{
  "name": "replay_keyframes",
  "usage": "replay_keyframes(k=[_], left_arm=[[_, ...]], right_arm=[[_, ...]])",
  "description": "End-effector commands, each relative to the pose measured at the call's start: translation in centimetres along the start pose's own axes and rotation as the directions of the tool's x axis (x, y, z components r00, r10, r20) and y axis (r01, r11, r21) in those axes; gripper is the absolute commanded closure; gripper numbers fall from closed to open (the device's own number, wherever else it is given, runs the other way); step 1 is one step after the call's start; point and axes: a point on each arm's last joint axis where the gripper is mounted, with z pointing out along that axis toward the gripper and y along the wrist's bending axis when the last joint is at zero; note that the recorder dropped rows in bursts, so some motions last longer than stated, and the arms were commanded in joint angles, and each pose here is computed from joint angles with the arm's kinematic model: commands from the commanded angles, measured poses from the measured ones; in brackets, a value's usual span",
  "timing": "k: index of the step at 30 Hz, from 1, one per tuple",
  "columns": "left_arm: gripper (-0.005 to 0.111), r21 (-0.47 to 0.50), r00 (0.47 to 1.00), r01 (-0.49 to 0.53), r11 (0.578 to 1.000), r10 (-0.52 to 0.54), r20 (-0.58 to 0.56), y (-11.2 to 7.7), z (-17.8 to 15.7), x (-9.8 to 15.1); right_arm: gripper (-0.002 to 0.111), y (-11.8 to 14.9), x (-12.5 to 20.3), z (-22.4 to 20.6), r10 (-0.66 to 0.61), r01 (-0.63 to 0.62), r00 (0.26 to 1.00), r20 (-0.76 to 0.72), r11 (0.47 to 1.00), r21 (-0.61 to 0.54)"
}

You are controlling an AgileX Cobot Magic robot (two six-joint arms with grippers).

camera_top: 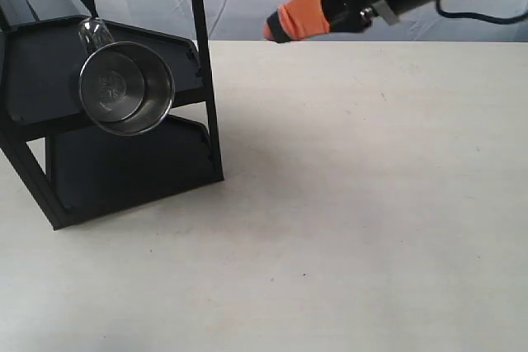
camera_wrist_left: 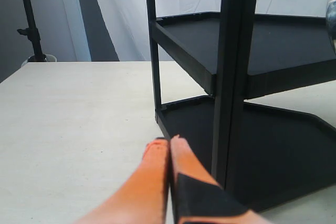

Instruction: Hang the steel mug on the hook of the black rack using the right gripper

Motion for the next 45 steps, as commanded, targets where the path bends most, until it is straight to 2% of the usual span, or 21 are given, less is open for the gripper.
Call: replay_keyframes(k=[1,5,8,10,13,16,18,22,25,34,39,45], left_arm=[[0.105,0.001,1.0,-0.001,1.0,0.001,0.013,0.0,-0.1,-0.2],[0.105,0.001,1.0,-0.001,1.0,0.001,0.013,0.0,-0.1,-0.2],[0.105,0.001,1.0,-0.001,1.0,0.001,0.013,0.0,-0.1,-0.2],[0.105,0.001,1.0,-0.001,1.0,0.001,0.013,0.0,-0.1,-0.2],[0.105,0.001,1.0,-0.001,1.0,0.001,0.013,0.0,-0.1,-0.2],[0.105,0.001,1.0,-0.001,1.0,0.001,0.013,0.0,-0.1,-0.2],[0.105,0.001,1.0,-0.001,1.0,0.001,0.013,0.0,-0.1,-0.2],[0.105,0.001,1.0,-0.001,1.0,0.001,0.013,0.0,-0.1,-0.2],[0.105,0.0,1.0,-0.005,1.0,0.005,0.013,0.0,-0.1,-0.2],[0.105,-0.001,1.0,-0.008,1.0,0.008,0.013,0.0,-0.1,-0.2],[0.105,-0.001,1.0,-0.008,1.0,0.008,0.013,0.0,-0.1,-0.2],[0.105,-0.001,1.0,-0.008,1.0,0.008,0.013,0.0,-0.1,-0.2]], right_arm=[[0.109,2.2,2.1,-3.2,0.042,-0.055,0.998,0.05,0.949,0.312],[0.109,4.4,4.7,-5.9,0.086,-0.209,0.963,0.256,0.837,0.506],[0.109,6.2,7.3,-7.5,0.083,-0.316,0.91,0.407,0.773,0.55],[0.109,7.3,9.3,-7.4,0.142,-0.385,0.882,0.449,0.766,0.515],[0.109,8.8,11.1,-7.5,0.153,-0.375,0.889,0.432,0.784,0.495],[0.109,10.0,11.8,-8.3,0.062,-0.286,0.919,0.389,0.784,0.551],[0.109,10.6,11.8,-8.8,0.027,-0.273,0.914,0.405,0.781,0.561],[0.109,10.7,11.7,-9.3,-0.031,-0.284,0.882,0.47,0.761,0.583],[0.109,9.7,12.8,-9.3,-0.079,-0.334,0.838,0.539,0.707,0.624],[0.109,7.7,20.5,-7.9,-0.108,-0.451,0.791,0.603,0.563,0.692],[0.109,7.7,22.7,-8.0,-0.124,-0.492,0.772,0.624,0.504,0.709],[0.109,8.9,22.9,-8.7,-0.261,-0.401,0.786,0.56,0.474,0.784]])
